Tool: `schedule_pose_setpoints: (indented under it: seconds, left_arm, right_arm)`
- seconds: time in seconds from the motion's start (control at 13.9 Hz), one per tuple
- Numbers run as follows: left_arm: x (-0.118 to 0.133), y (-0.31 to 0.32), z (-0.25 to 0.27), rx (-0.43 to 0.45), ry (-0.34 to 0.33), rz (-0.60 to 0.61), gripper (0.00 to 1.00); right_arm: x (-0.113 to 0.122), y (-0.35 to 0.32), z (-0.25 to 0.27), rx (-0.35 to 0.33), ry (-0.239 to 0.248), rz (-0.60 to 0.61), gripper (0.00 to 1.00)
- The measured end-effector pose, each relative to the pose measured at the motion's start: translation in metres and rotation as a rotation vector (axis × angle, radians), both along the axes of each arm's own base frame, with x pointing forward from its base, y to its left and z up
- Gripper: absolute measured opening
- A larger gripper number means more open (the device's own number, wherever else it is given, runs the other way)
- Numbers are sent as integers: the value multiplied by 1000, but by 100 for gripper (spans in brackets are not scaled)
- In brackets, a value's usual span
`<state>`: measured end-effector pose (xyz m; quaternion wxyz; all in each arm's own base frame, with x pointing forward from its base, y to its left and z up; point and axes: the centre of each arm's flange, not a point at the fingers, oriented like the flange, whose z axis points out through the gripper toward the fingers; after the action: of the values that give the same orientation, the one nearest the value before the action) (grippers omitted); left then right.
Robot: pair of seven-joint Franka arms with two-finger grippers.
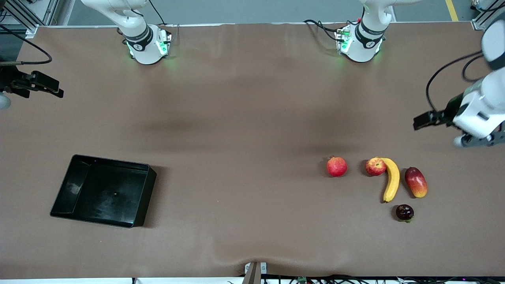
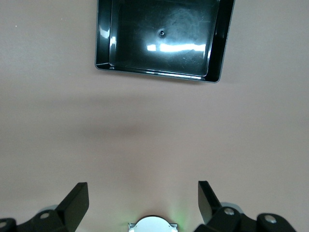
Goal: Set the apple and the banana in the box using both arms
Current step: 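Move the left gripper toward the fruit cluster, then grasp the small red apple with the left gripper while the right gripper reaches the tray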
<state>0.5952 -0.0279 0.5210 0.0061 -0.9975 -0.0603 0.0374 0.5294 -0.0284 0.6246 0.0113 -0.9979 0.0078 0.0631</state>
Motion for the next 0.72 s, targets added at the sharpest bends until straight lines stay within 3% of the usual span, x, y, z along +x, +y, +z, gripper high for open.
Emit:
schedule_pose_setpoints:
  seconds: [0.5,0.72]
  left_arm:
    - [15,-26,-155,-8,-59,232,100]
    - [20,-30,-205,-17,-68,277,100]
  right_arm:
    - [0,-3,-4,0,5,-5,100]
    - [8,-28,-17,-3,-27,-49,100]
